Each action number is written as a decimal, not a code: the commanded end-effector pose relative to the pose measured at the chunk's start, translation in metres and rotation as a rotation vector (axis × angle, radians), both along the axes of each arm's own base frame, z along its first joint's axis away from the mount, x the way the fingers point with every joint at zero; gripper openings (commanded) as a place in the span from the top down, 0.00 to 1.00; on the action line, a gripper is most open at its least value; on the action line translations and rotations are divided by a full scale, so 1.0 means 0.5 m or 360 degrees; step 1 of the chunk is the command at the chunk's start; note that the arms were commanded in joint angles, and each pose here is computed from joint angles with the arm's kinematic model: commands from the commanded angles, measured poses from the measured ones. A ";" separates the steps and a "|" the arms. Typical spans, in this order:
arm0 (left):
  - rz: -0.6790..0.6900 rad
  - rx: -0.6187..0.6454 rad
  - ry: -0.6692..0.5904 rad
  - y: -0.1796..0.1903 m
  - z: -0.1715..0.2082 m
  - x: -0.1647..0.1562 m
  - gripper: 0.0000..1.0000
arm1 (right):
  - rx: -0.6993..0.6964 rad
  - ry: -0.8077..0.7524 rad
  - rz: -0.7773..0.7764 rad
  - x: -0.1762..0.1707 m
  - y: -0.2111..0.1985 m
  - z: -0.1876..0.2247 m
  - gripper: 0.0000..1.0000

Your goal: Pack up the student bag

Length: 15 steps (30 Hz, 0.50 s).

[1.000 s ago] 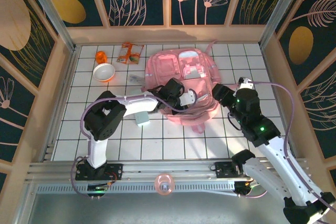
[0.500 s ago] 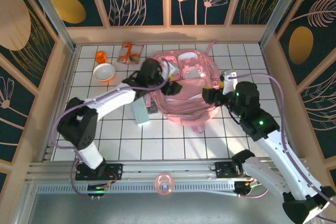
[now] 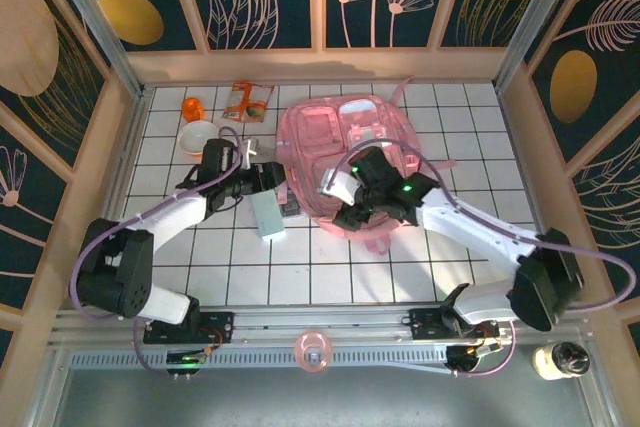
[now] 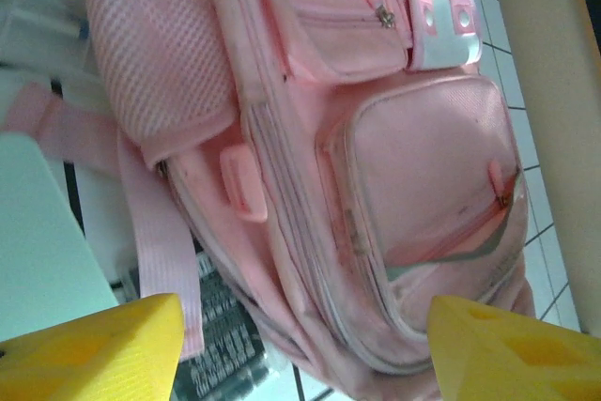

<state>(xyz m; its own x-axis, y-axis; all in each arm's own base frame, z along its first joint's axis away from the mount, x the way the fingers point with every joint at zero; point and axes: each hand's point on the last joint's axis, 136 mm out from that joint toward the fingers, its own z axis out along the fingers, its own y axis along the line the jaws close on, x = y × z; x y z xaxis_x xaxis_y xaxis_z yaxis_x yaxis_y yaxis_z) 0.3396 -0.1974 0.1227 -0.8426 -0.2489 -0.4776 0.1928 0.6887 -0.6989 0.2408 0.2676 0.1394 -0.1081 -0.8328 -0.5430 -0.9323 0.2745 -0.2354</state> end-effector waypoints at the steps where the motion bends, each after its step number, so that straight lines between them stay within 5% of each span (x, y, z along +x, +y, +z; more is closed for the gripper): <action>1: 0.0051 -0.0127 -0.0085 0.003 0.047 -0.003 0.31 | -0.0179 -0.0092 0.0151 0.009 -0.010 -0.050 0.21; 11: 0.0118 -0.0182 -0.0026 0.017 0.016 -0.037 0.31 | -0.0392 0.0052 0.0248 -0.013 -0.037 -0.174 0.21; 15: 0.0090 -0.0183 -0.0032 0.013 0.013 -0.039 0.32 | -0.0473 -0.0112 0.0100 0.033 -0.059 -0.208 0.24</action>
<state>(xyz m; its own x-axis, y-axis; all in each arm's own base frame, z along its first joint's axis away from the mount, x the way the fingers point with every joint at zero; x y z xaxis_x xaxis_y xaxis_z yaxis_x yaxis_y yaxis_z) 0.3162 -0.1888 0.1171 -0.8343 -0.3378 -0.4358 0.1333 0.6434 -0.7538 0.2424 0.2516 0.0543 -0.0050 -0.9408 -0.3390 -0.9546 0.1055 -0.2786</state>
